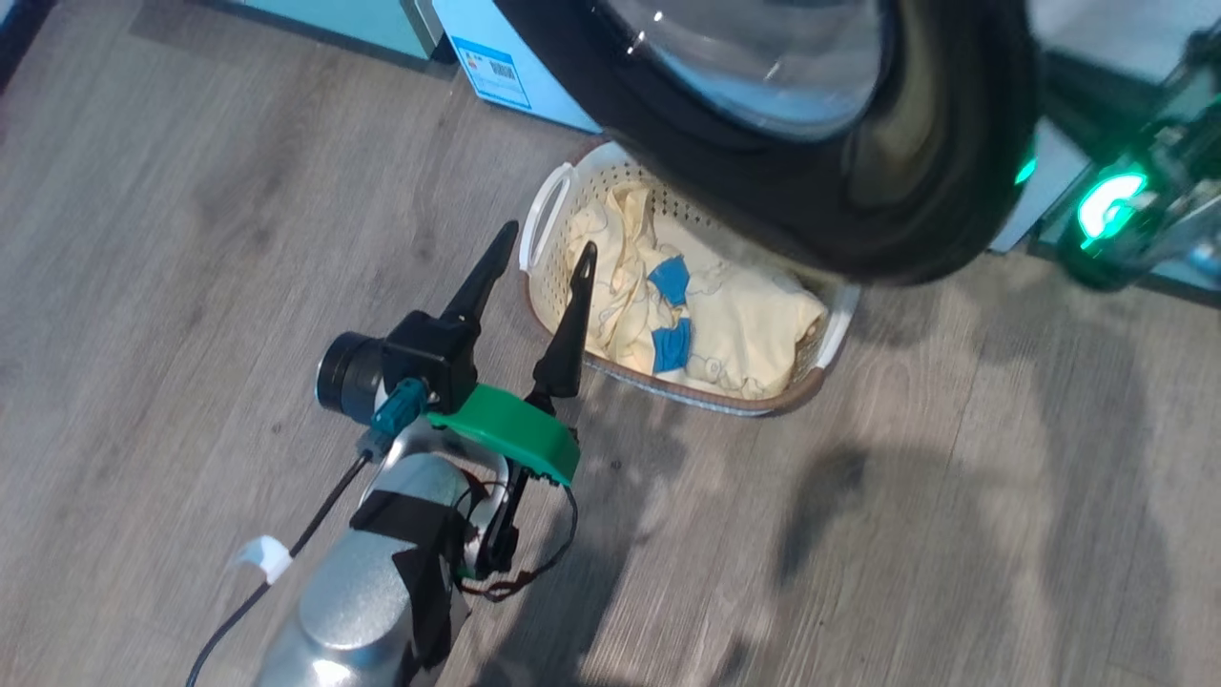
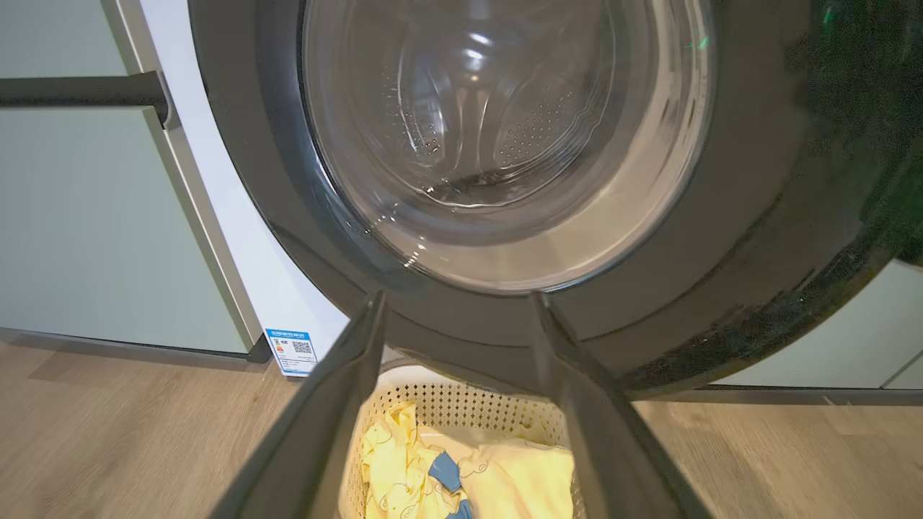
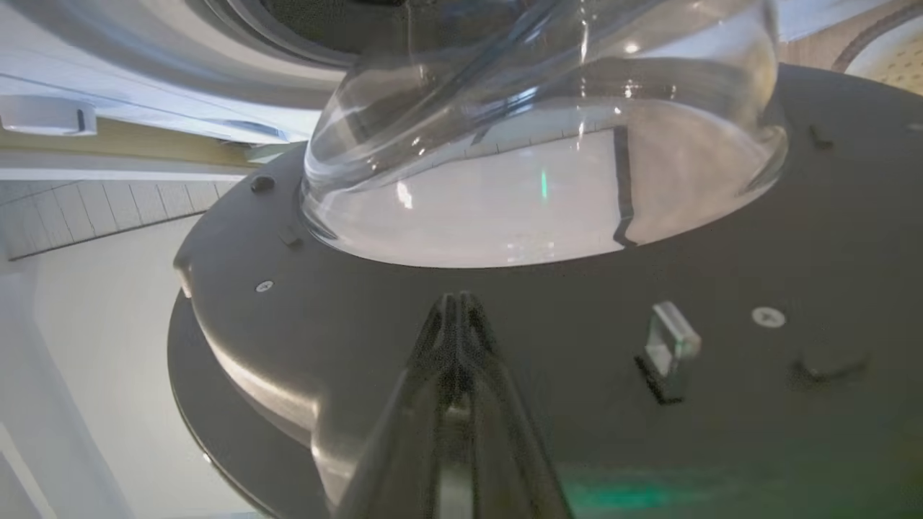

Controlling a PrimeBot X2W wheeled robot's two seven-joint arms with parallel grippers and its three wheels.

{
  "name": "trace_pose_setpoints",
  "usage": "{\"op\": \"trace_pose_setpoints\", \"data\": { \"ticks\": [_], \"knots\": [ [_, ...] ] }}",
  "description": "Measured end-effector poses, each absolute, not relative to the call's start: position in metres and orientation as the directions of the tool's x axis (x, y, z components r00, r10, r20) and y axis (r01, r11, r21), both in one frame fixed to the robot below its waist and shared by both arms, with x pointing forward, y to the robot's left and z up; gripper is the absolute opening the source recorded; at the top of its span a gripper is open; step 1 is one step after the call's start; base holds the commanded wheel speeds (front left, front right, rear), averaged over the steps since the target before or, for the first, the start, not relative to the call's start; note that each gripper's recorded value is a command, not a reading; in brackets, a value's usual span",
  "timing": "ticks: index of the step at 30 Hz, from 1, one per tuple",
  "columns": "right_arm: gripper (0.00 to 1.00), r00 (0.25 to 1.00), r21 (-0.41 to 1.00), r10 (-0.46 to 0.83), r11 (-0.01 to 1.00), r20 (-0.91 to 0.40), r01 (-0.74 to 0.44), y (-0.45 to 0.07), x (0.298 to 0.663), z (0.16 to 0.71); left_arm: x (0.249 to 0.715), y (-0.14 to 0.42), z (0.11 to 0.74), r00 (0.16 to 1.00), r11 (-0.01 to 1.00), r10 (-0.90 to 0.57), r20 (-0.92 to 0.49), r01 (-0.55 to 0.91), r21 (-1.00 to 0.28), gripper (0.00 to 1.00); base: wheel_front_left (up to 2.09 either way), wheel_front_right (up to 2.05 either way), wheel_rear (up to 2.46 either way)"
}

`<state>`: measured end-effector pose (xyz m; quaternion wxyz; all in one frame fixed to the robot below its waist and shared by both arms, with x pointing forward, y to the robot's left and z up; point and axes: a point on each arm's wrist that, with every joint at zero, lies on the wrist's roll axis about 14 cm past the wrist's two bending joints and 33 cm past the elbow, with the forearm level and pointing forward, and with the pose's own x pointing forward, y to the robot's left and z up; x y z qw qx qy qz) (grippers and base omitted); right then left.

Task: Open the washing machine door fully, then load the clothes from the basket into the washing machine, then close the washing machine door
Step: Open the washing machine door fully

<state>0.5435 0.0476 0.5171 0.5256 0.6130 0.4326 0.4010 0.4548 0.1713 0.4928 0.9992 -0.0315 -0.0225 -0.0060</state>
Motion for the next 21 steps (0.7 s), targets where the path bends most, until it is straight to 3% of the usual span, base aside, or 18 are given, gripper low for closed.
{"op": "trace_pose_setpoints", "data": {
  "ticks": [21],
  "knots": [
    [0.00, 0.105, 0.986, 0.989, -0.119, 0.107, 0.121, 0.094, 0.447, 0.535, 0.426, 0.182, 0.509, 0.997, 0.998, 0.017, 0.069, -0.012, -0.067, 1.00, 0.00, 0.00, 0.00]
  ]
}}
